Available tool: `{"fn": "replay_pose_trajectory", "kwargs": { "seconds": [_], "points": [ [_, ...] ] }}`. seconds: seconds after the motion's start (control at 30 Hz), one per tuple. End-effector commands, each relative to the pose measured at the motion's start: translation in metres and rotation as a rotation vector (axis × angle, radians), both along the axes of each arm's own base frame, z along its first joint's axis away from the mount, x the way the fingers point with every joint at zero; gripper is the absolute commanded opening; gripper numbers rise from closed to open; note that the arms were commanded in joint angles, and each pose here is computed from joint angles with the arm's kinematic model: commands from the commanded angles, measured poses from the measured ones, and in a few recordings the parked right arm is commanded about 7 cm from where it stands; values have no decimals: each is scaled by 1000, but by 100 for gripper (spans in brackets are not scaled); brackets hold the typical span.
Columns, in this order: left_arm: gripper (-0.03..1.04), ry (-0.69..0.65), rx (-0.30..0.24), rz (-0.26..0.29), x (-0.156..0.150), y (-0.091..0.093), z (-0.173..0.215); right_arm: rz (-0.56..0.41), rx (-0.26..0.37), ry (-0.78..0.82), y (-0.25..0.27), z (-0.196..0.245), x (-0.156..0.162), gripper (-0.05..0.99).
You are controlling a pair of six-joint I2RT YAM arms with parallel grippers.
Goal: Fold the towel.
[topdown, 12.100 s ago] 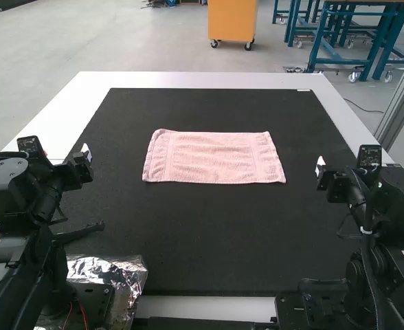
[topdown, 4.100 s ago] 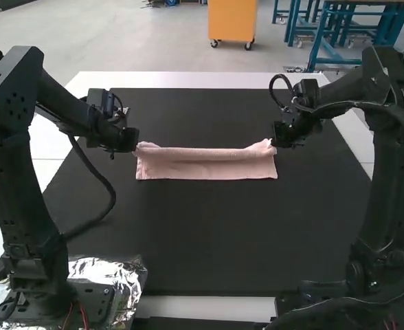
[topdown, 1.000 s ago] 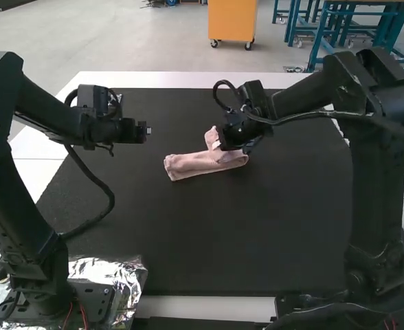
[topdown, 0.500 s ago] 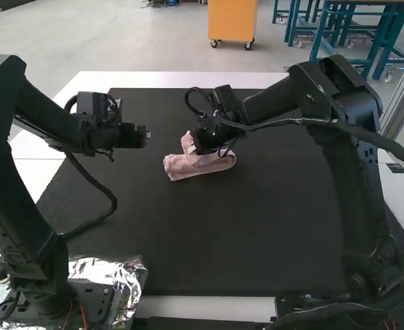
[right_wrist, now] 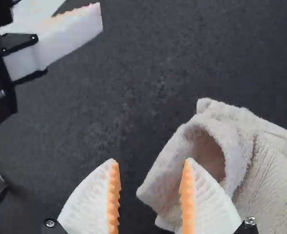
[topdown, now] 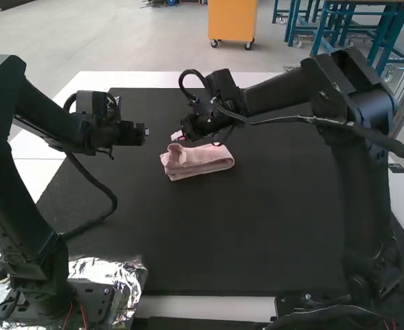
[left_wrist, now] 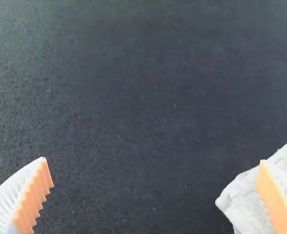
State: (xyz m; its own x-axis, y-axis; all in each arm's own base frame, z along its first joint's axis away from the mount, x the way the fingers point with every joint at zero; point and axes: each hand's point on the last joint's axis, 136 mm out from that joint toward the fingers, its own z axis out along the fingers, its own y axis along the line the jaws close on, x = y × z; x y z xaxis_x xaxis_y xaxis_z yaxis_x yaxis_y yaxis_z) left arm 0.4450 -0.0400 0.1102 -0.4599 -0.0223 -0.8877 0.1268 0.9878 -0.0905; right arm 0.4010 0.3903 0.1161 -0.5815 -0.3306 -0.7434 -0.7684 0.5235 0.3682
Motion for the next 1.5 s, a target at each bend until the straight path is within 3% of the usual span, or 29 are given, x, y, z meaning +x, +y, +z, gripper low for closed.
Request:
{"fn": "replay_pose_trajectory", "kwargs": {
  "seconds": [0.0,0.77,1.07,1.2,1.47],
  "points": [
    [97,-33,1,19,3,4,12,-48,78,-56,-21,31,14,-2],
    [97,-64,9,36,5,5,23,-78,44,3,-27,-86,27,-2],
    [97,-114,7,14,2,-8,49,-82,15,39,-31,-132,20,-2],
    [97,-145,8,10,0,-10,68,-114,65,20,-29,-107,33,-2],
    [97,-240,54,41,-8,-1,129,-212,245,-179,-59,58,67,-1]
  ]
}}
